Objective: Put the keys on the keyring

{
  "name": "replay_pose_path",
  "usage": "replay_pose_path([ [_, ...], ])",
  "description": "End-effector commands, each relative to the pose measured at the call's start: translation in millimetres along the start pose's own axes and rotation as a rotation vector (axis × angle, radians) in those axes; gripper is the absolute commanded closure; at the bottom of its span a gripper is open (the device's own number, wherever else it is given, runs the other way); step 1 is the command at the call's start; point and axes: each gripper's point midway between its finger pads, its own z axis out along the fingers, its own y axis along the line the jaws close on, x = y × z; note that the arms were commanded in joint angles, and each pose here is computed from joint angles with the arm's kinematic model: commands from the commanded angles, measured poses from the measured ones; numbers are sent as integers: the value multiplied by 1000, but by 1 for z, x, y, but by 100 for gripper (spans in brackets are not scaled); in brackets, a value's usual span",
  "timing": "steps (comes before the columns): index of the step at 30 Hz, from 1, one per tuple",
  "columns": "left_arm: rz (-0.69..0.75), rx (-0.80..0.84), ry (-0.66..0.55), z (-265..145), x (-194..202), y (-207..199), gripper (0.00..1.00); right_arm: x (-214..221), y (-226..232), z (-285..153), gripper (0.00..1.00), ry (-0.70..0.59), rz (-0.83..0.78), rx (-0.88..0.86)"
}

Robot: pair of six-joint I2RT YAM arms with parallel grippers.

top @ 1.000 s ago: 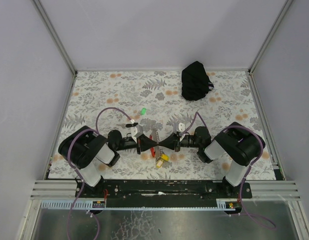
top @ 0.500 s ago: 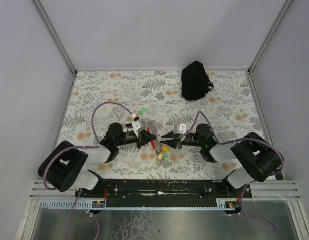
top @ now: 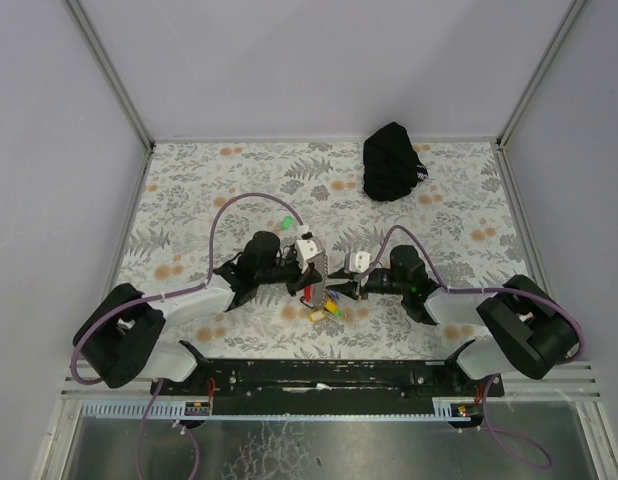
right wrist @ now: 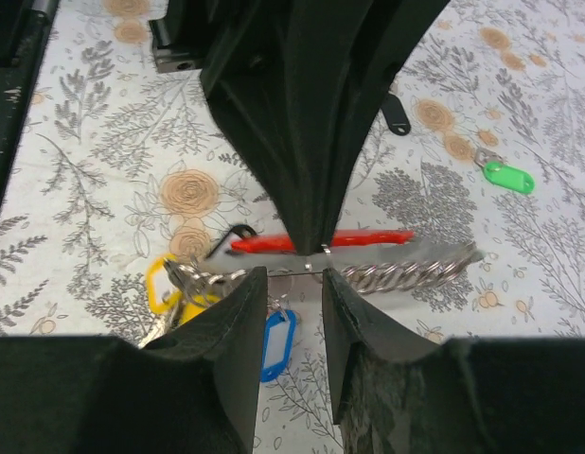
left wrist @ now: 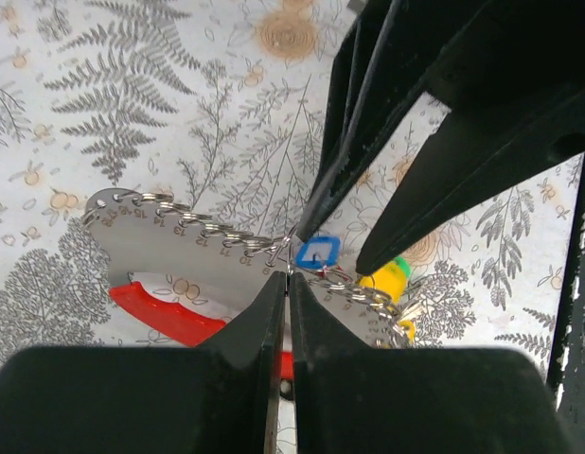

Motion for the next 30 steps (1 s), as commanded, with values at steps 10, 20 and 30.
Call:
replay_pose_path([
  [10, 53, -5, 61, 2, 10, -2, 100, 2, -10, 10, 63, -15, -4, 4],
  [20, 83, 50, 25, -2, 3, -13, 100, 15, -27, 7, 63, -19, 13, 144],
  [30, 78, 44, 33, -1, 4, -12, 100, 18, -45, 2, 95, -45, 79, 266],
])
